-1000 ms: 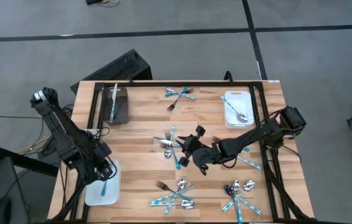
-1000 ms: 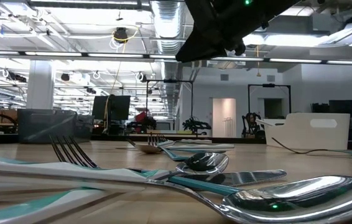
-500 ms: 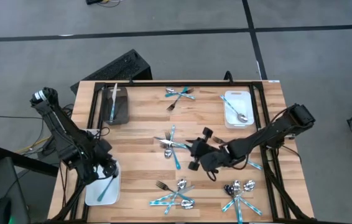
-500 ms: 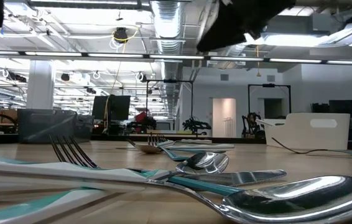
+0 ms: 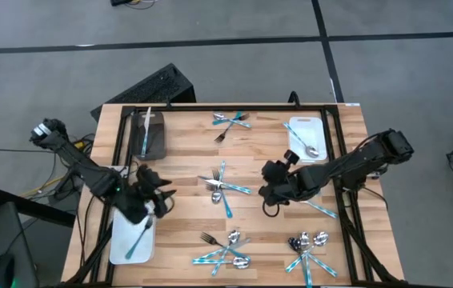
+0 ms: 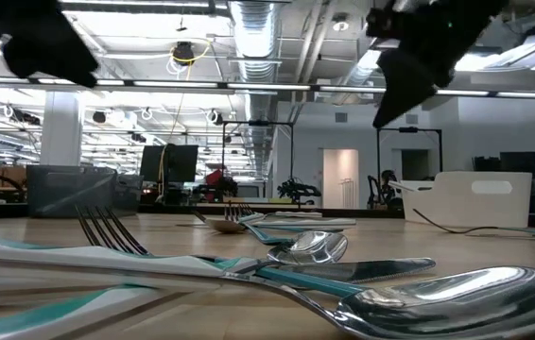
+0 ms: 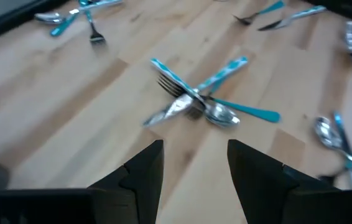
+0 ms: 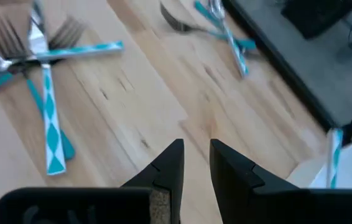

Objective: Sort silverware by color (type)
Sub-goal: Put the blue white spoon into the right white bin

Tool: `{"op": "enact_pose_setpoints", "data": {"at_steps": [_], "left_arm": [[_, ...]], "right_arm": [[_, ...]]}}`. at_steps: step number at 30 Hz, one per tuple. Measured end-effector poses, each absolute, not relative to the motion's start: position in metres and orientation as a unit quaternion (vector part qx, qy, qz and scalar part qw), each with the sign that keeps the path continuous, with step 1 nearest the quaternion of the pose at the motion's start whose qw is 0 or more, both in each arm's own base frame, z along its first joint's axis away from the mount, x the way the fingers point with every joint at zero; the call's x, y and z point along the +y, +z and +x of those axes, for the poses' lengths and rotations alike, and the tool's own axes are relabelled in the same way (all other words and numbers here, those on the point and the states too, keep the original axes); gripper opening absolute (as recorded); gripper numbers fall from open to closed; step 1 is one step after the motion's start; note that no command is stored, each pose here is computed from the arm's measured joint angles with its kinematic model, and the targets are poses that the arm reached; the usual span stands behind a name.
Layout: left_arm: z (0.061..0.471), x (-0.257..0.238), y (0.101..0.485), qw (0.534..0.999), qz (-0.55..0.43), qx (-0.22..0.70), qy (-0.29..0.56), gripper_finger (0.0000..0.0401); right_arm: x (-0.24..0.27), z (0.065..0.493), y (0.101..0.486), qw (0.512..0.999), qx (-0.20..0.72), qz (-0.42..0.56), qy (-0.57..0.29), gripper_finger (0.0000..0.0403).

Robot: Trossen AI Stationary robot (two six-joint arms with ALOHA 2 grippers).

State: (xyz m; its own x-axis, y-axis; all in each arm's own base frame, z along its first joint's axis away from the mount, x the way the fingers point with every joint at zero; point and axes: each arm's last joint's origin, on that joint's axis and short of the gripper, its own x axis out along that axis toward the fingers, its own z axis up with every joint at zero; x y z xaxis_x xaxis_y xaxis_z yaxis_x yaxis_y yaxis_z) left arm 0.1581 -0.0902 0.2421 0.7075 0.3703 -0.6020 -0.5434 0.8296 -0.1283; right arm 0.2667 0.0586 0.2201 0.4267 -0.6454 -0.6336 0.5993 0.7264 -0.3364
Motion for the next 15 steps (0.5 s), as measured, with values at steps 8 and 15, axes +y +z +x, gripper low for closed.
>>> {"op": "enact_pose_setpoints", "data": {"at_steps": [8, 15], "left_arm": [[0.185, -0.069, 0.248, 0.925, -0.118, 0.284, 0.223, 0.0165], [0.203, -0.055, 0.253, 0.937, -0.096, 0.263, 0.209, 0.0165]], "right_arm": [[0.048, 0.258, 0.185, 0.860, 0.386, 0.061, -0.328, 0.0102], [0.044, 0.240, 0.173, 0.856, 0.374, 0.111, -0.339, 0.0102]]}}
